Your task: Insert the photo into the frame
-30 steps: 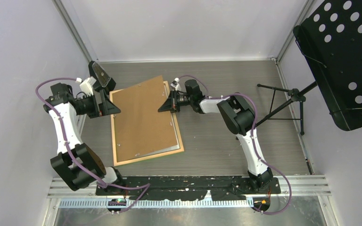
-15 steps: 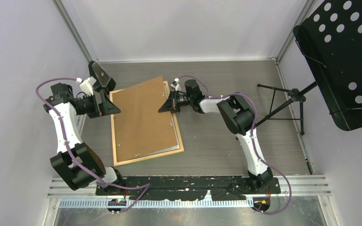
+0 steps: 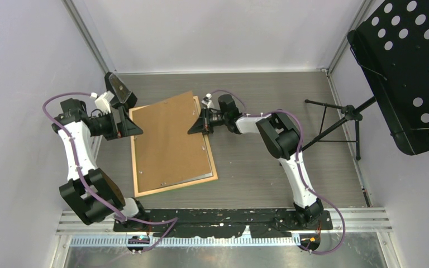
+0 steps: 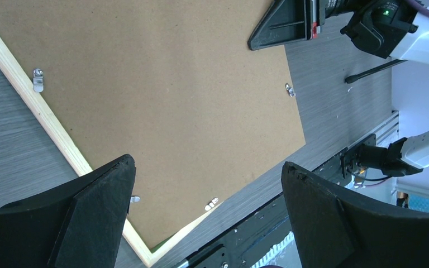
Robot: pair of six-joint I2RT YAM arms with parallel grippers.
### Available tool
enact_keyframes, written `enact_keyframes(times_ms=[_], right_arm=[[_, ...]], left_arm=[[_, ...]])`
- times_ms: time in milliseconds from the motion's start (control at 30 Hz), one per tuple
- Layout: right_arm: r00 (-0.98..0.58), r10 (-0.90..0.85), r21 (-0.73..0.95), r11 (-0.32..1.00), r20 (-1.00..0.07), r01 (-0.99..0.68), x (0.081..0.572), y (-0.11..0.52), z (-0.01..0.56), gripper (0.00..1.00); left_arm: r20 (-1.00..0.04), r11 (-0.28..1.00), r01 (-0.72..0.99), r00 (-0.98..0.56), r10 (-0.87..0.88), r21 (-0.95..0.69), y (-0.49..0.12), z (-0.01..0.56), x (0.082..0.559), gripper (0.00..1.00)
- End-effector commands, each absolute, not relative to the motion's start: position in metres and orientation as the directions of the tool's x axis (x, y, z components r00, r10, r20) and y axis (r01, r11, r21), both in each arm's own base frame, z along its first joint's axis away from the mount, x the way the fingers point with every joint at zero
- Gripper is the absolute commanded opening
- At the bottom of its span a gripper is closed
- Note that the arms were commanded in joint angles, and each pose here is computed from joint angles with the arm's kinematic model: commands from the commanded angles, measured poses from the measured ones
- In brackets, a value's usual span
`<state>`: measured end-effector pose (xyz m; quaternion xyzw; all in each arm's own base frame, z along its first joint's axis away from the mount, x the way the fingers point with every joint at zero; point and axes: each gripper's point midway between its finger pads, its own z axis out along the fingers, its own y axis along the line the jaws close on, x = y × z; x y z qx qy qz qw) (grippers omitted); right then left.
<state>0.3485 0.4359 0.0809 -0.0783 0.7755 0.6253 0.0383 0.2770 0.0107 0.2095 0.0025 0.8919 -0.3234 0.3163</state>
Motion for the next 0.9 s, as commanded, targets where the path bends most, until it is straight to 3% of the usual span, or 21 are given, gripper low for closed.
enact_keyframes(times_ms=[0,367,867], right_arm=[[-0.958,-0.119,0.946,0.164,-0.262,-0.279,0.348,0.445,0.095,0.11],[-0.946,-0.145,0.923,0.219,-0.291,-0.318,0.351,0.444,0.081,0.30],[-0.916,-0.183,0.857,0.327,-0.356,-0.398,0.361,0.437,0.071,0.53]], left_arm=[[-0.583,0.800,0.222,-0.790,-0.187,-0.558,0.015,0.206,0.281,1.00],[-0.552,0.875,0.134,-0.817,-0.168,-0.465,0.040,0.170,0.286,1.00],[-0.421,0.911,-0.011,-0.884,-0.201,-0.412,0.075,0.113,0.300,0.99]])
